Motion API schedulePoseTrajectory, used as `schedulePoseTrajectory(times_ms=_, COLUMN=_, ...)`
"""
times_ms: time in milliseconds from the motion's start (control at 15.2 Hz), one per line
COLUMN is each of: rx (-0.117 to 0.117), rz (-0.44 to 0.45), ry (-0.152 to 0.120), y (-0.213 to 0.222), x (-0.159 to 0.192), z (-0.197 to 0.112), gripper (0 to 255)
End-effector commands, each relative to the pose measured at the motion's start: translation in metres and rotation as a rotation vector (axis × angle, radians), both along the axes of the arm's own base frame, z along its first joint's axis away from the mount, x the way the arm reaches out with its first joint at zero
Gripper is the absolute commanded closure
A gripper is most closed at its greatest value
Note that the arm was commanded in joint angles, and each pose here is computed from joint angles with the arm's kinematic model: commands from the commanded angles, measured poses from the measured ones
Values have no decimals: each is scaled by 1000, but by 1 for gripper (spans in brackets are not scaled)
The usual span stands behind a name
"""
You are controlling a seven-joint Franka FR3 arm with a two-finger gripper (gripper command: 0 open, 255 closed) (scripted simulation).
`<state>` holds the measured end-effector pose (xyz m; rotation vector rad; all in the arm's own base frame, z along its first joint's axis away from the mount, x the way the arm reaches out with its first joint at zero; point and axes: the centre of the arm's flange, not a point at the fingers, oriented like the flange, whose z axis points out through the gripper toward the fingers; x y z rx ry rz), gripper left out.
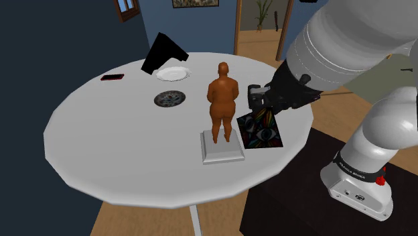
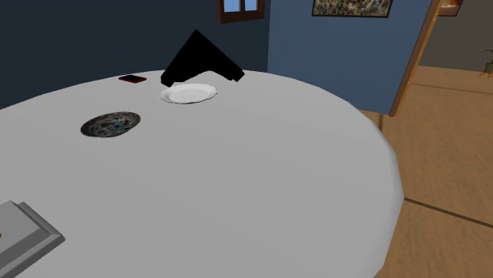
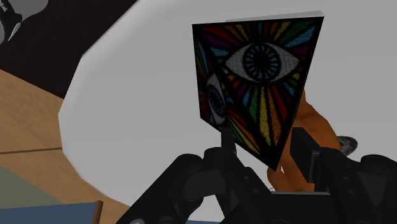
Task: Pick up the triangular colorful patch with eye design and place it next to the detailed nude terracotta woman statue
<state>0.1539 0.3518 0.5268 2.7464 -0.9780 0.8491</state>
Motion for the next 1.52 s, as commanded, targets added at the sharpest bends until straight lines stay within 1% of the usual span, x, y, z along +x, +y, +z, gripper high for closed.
schedulePoseTrajectory(times_ms=0, rx=0, rz=0, ry=-1, y=0, x=0, z=-10, gripper=255)
schedulePoseTrajectory(times_ms=1452, rx=0, rz=0, ry=-1, y=0, x=0, z=-126, gripper=255)
